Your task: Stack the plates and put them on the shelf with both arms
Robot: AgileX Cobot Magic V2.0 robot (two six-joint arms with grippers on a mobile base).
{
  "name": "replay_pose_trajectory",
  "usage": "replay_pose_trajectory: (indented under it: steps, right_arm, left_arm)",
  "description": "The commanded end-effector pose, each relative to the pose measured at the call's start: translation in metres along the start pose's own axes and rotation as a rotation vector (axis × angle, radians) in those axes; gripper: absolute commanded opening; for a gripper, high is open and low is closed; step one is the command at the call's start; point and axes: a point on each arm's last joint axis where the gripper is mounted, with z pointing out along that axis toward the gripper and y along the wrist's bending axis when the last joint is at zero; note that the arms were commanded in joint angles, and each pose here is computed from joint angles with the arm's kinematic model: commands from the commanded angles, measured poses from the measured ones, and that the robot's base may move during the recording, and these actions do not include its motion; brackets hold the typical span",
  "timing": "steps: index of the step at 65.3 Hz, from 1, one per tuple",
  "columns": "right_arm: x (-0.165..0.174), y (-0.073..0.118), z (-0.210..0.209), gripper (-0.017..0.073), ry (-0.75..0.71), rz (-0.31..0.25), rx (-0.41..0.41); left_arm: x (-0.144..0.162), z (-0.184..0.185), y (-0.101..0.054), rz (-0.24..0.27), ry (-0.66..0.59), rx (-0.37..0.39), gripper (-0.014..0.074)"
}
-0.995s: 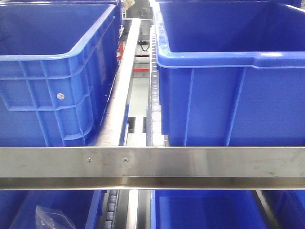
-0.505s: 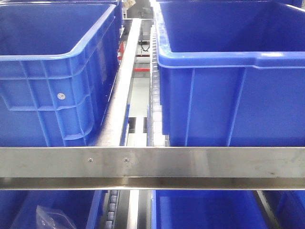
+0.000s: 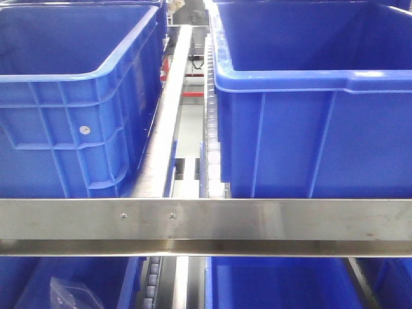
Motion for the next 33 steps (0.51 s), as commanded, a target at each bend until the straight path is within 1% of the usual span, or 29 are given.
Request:
replay_pose_trajectory:
  steps: [1,7,9,13,33]
  right_arm:
    - [-0.003,0.001,-0.007,0.0057,-0.133,-0.007,-0.02]
    - [0.017,0.0,-0.009,0.0057,-0.14,-0.006,-0.023]
    - [0.019,-0.001,-0.009,0.0057,-0.119,0.001,-0.018]
    - [0.02,-0.001,-0.009,0.0057,-0.102,0.011,-0.014]
    - [0.02,-0.001,-0.009,0.0057,-0.105,0.011,-0.015]
  left_arm:
    - [-0.016,-0.004,-0.003,-0.002,-0.104,0.021,0.0085]
    - [-0.016,-0.004,-0.003,-0.002,-0.106,0.021,0.0085]
    - [-0.016,-0.004,-0.003,-0.002,-0.103,0.021,0.0085]
    - [-0.016,-0.004,-0.003,-0.002,-0.105,0.021,0.0085]
    - [-0.016,-0.004,-0.003,-0.002,-0.107,0.021,0.0085]
